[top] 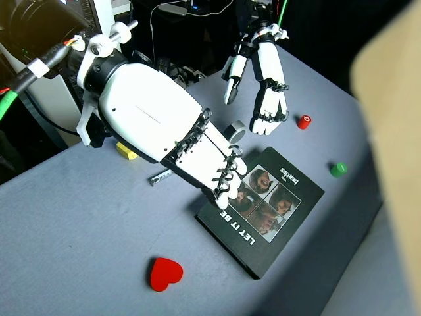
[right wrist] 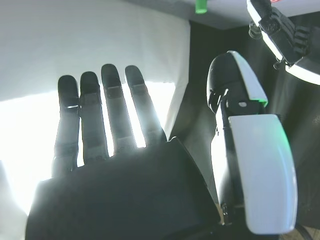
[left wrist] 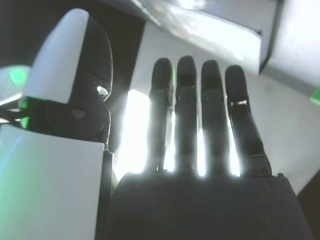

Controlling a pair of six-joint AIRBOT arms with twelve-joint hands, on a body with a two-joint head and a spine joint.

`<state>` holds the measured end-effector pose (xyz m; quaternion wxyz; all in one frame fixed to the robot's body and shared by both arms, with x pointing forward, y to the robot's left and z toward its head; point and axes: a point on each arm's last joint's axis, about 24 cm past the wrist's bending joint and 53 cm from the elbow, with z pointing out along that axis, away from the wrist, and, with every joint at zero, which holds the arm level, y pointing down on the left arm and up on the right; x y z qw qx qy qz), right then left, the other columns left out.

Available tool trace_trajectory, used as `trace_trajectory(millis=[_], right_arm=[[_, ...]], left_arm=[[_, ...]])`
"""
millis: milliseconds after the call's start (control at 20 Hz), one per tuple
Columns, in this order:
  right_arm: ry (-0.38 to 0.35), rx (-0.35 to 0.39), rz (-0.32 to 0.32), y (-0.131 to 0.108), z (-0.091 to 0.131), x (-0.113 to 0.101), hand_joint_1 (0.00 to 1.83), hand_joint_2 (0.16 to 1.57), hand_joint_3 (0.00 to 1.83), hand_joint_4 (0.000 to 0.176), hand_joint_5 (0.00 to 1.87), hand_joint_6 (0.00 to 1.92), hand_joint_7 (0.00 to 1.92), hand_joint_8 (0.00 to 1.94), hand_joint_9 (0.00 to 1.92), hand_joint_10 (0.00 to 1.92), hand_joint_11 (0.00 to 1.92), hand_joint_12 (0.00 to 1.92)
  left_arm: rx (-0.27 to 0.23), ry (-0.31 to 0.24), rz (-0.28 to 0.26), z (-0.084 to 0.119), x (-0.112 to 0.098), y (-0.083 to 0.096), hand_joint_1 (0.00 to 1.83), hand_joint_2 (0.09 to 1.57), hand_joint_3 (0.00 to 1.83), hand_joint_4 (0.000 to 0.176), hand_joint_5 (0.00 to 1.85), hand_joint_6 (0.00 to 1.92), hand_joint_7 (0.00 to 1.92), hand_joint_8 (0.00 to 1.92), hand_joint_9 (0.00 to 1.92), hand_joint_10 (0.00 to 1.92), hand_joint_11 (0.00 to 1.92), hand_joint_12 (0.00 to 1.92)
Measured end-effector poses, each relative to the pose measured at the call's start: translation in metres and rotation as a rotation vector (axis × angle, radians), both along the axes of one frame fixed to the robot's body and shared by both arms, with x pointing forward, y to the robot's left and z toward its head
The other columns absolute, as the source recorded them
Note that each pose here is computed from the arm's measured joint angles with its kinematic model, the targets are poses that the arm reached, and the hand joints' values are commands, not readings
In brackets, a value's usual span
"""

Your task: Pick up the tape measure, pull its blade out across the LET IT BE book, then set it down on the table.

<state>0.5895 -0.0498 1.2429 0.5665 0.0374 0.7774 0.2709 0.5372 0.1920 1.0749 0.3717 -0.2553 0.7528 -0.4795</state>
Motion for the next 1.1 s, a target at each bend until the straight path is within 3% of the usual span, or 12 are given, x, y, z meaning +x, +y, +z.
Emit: trace_trajectory(millis=[300, 550, 1100], right_arm=[[0.001, -0.001, 0.000, 0.000, -0.001, 0.000, 0.14, 1.20, 0.00, 0.001, 0.18, 0.00, 0.22, 0.00, 0.18, 0.00, 0.00, 0.69], [0.001, -0.001, 0.000, 0.000, -0.001, 0.000, 0.14, 1.20, 0.00, 0.002, 0.16, 0.00, 0.20, 0.00, 0.15, 0.00, 0.00, 0.58], [0.001, 0.000, 0.001, 0.000, 0.000, -0.001, 0.14, 1.20, 0.00, 0.001, 0.17, 0.01, 0.21, 0.00, 0.16, 0.00, 0.00, 0.65]], left_arm=[[-0.012, -0.010, -0.002, -0.008, 0.004, -0.001, 0.98, 1.07, 0.00, 0.000, 0.50, 0.01, 0.47, 0.01, 0.39, 0.01, 0.00, 0.94], [-0.019, 0.001, -0.031, -0.019, 0.000, -0.010, 0.98, 1.07, 0.00, 0.000, 0.51, 0.01, 0.48, 0.01, 0.40, 0.01, 0.01, 0.95], [0.020, 0.014, -0.024, -0.041, 0.003, -0.004, 0.99, 1.07, 0.00, 0.000, 0.50, 0.00, 0.49, 0.01, 0.41, 0.01, 0.02, 0.96]])
